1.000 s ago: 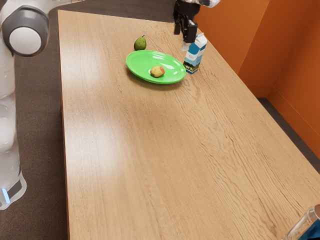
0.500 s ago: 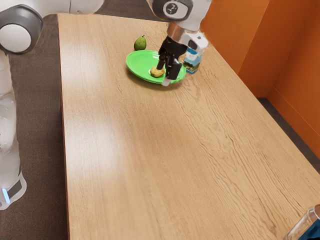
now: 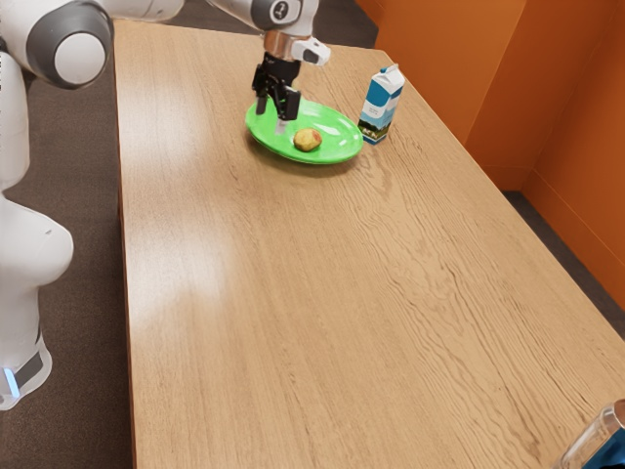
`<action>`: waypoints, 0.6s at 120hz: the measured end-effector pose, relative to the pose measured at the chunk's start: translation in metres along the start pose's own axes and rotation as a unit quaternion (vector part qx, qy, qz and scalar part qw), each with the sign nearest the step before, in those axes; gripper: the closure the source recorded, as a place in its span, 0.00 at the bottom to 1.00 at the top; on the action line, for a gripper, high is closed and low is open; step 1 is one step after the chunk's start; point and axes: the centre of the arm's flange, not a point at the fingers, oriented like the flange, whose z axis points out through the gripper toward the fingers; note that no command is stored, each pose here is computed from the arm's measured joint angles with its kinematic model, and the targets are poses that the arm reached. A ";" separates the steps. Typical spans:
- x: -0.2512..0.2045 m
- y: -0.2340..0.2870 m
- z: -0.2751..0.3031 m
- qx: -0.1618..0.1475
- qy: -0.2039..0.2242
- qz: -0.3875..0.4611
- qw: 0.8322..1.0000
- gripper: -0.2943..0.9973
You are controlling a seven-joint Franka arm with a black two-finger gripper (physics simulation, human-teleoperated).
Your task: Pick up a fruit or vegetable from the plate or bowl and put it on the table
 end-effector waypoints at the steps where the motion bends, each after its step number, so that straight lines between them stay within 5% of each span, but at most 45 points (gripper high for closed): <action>1: 0.000 -0.002 0.000 0.000 0.001 0.000 1.000 0.23; 72: 0.007 0.014 -0.026 0.009 0.016 0.088 0.996 0.23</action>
